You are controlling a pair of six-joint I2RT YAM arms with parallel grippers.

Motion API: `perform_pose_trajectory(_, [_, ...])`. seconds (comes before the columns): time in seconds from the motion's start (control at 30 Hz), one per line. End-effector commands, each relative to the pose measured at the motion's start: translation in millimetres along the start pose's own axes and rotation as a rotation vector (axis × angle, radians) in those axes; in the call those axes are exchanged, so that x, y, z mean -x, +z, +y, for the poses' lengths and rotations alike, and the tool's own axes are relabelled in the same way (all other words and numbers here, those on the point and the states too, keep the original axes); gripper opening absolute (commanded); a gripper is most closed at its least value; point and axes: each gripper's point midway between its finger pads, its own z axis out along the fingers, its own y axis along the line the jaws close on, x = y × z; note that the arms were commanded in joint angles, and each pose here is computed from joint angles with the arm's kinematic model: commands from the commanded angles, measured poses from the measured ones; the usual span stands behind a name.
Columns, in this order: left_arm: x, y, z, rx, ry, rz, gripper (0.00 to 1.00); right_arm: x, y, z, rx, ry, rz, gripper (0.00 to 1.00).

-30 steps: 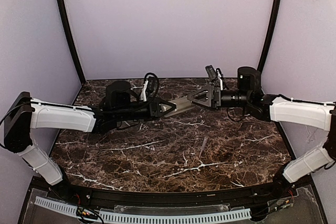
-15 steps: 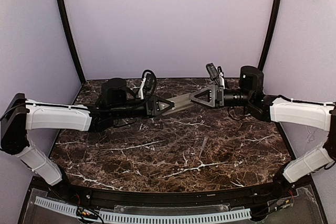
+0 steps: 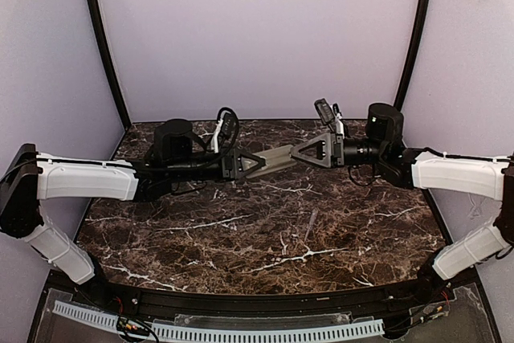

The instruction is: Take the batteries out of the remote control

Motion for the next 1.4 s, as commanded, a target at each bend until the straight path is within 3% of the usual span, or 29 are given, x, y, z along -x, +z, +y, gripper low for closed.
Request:
perform_pose_trajectory(0.0, [23.7,-21.0,-101.9,-0.334,0.214,-0.055,0.0,-38.2,9.7,-2.2,0.06,0.104,0.131,0.99])
perform_pose_trajectory(0.43, [27.8,-24.0,-102.8,-0.342,0.224,-0.062,0.0,-37.4,9.0,2.9,0.084,0.093,0.135,0.99])
perform_pose_trajectory(0.67, [36.1,-28.4,-97.1,-0.374,0.134,-0.087,0.0,-40.1,12.1,-4.7,0.067,0.133,0.144,0.99])
perform_pose_trajectory(1.37, [23.1,-19.7,-71.1,-0.361,0.083,-0.03,0.0,-49.1,14.8,3.0,0.167,0.178,0.201,0.99])
